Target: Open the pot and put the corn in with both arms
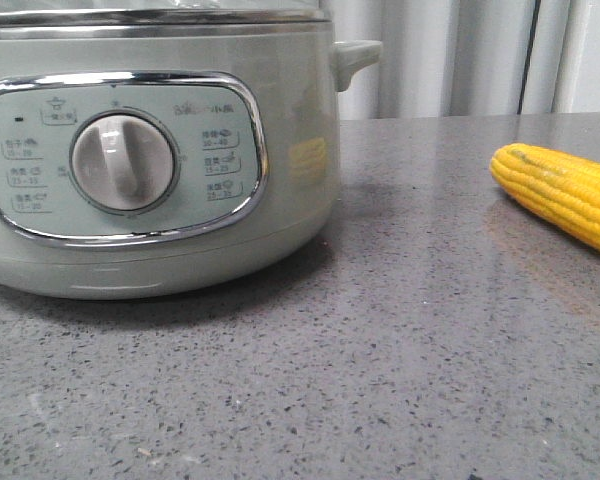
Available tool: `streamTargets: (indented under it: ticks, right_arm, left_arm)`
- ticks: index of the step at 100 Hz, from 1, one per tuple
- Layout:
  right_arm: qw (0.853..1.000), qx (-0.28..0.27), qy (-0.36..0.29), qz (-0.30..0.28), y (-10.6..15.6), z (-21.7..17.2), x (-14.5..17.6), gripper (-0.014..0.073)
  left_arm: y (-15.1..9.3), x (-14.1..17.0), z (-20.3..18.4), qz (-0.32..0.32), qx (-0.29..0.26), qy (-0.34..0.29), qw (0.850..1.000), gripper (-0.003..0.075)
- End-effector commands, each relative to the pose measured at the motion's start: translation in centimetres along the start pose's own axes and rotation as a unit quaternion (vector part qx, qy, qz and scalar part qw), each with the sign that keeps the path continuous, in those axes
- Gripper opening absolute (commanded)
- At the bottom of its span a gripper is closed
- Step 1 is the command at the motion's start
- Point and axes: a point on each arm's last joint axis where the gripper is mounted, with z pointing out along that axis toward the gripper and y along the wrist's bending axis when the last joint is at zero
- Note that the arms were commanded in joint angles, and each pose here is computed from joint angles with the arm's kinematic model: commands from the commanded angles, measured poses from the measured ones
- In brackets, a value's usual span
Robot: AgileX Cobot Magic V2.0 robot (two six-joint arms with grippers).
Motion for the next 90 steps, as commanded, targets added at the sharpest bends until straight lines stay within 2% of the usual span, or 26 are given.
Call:
streamTargets:
  ticks: [1, 90]
  right_arm:
    - [1.0, 0.004, -0.007, -0.005, -0.05, 0.06, 0.36, -0.0071]
    - [1.0, 0.004, -0.009, -0.005, -0.05, 0.06, 0.33, -0.0071]
  left_arm:
    - [0.02, 0.24, 0.01, -0.006, 0.004, -0.022, 1.0, -0.002]
    - [0.02, 0.24, 0.01, -0.006, 0.004, -0.022, 1.0, -0.002]
